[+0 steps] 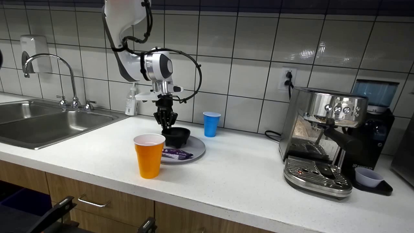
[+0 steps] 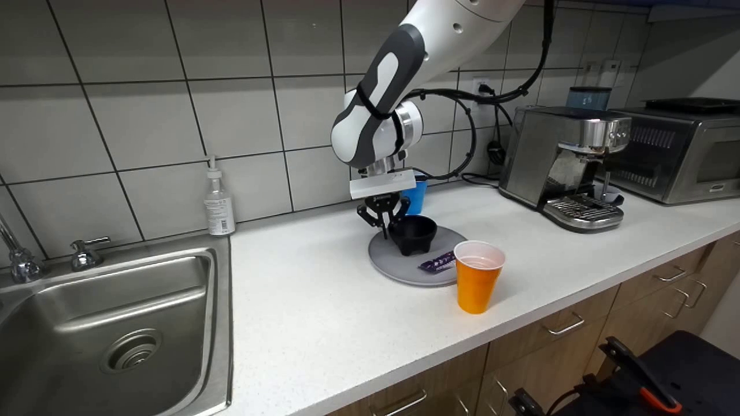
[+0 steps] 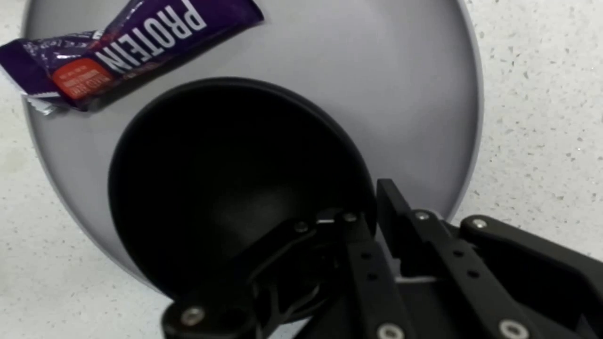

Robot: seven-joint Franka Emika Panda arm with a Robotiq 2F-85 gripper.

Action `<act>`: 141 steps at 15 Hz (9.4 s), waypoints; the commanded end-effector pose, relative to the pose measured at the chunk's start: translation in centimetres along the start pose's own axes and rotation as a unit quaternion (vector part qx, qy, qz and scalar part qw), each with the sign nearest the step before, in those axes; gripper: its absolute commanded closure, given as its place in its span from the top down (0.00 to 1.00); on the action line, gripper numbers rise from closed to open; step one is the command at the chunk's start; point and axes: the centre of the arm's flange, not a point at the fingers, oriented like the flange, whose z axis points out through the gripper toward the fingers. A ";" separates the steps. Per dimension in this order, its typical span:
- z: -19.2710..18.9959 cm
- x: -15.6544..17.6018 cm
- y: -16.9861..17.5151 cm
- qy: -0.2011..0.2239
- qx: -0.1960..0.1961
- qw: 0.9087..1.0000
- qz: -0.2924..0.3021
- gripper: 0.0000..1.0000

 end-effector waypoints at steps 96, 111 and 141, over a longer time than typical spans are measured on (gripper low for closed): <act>-9.6 -10.7 -2.5 -0.037 -0.023 0.995 -0.090 1.00; -4.8 -7.9 6.7 -0.064 -0.003 0.997 0.030 1.00; 4.0 -8.9 12.1 -0.049 0.002 0.952 0.302 1.00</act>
